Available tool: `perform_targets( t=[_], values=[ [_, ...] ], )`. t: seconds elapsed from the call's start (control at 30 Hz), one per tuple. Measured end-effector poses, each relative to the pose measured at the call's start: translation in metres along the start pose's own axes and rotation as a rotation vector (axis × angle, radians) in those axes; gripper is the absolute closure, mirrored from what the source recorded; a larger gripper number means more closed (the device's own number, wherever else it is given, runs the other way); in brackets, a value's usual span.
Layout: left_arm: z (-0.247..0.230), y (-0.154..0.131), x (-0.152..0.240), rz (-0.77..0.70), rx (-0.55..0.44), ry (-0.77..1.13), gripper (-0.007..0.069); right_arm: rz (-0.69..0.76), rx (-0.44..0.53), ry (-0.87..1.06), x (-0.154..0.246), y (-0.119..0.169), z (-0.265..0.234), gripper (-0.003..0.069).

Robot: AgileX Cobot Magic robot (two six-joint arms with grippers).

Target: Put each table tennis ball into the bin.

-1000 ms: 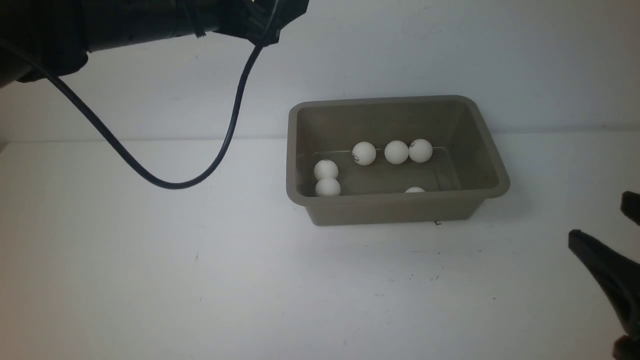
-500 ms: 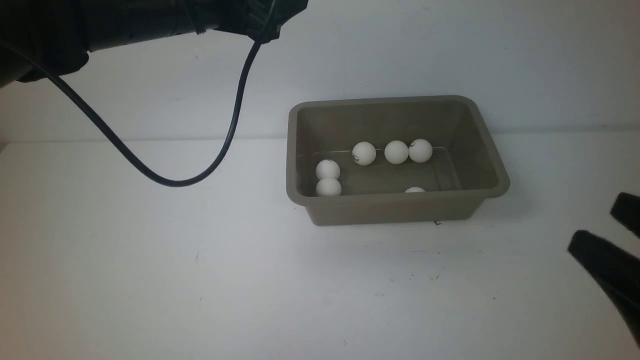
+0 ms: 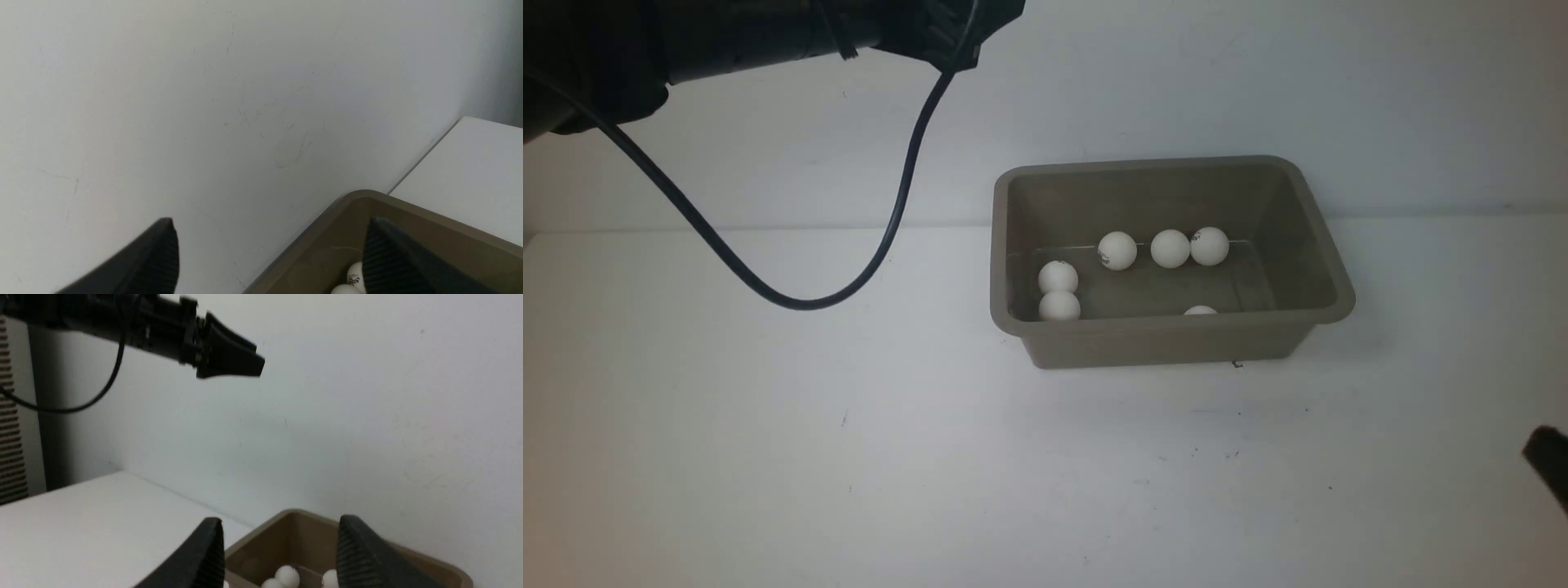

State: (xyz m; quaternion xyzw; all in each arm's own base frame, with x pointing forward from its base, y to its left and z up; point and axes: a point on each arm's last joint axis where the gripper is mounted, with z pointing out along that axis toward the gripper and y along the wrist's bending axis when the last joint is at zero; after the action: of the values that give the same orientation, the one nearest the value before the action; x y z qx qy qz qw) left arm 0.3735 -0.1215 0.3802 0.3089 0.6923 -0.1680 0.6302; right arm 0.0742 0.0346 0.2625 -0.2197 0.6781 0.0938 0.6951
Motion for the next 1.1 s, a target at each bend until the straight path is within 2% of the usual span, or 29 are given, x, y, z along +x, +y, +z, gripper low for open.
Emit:
perform_targets(
  t=[0.3,1.1],
  values=[
    [0.000,0.000,-0.001,-0.013,-0.003,-0.006,0.0081,0.061,-0.005,0.099,0.033,0.005,0.001,0.0416],
    [0.000,0.001,-0.002,-0.046,-0.005,-0.023,0.0081,0.096,0.001,0.101,0.033,0.005,0.001,0.0416]
  ],
)
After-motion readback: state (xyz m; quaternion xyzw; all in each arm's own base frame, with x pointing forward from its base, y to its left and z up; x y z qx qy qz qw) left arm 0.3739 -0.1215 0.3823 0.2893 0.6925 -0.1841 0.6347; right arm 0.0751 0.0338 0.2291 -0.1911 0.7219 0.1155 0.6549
